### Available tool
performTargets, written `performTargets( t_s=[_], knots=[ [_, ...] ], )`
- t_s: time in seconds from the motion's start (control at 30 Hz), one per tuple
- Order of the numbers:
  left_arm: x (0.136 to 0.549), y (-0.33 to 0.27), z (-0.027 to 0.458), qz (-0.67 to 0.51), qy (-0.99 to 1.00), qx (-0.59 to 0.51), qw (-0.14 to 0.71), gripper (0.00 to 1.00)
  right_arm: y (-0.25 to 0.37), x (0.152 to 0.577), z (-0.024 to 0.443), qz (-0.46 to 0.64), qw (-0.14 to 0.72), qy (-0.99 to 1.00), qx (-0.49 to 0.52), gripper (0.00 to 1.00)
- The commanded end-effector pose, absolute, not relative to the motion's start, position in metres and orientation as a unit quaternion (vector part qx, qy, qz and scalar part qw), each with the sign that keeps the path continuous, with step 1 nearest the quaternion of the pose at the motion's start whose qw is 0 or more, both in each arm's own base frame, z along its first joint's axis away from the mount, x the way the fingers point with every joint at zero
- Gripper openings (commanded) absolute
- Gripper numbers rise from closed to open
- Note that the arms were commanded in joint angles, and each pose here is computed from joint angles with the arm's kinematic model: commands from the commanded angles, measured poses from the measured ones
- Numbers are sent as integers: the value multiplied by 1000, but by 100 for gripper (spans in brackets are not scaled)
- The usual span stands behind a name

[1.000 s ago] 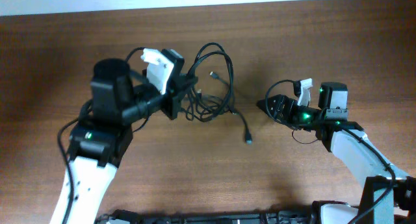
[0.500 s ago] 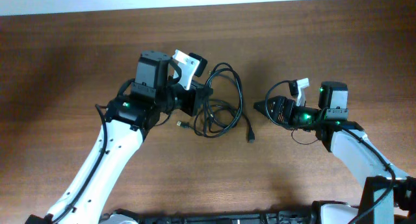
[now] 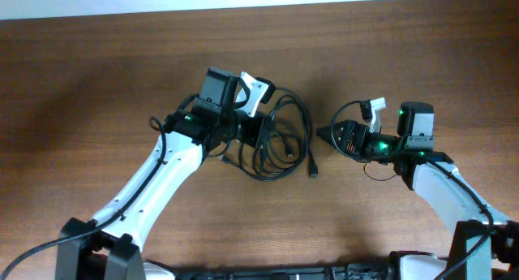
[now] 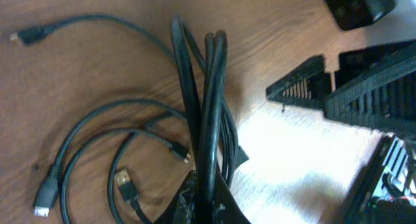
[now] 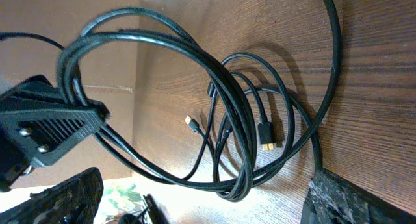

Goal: Untangle cables

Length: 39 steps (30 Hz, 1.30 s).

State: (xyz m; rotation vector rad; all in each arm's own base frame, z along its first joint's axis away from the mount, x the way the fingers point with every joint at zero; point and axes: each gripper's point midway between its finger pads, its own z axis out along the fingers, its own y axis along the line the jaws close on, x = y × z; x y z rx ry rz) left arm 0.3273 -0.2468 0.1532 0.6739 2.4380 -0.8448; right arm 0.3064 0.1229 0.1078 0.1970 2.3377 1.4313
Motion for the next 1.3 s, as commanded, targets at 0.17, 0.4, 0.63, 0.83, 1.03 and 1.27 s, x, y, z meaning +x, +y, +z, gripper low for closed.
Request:
performTargets(
  t_s=[0.17,0.4,0.63,0.83,1.03,1.27],
  knots=[
    [300,-289,174,-386,845,299,221,1,124,306,110,515,198,832,63,99],
    [313,-272,147,-286,887,280,230,20,119,310,105,497,205,840,73,99],
    [324,-265,143,-252,897,270,244,99,120,306,102,497,193,842,80,99],
    [360,-220,217,-188,885,217,367,99,120,306,102,497,194,842,80,99],
    [359,-198,237,-145,885,194,397,97,120,306,102,497,193,842,80,99],
    [351,-211,207,-171,899,213,342,85,126,310,118,534,186,820,90,99]
  ],
)
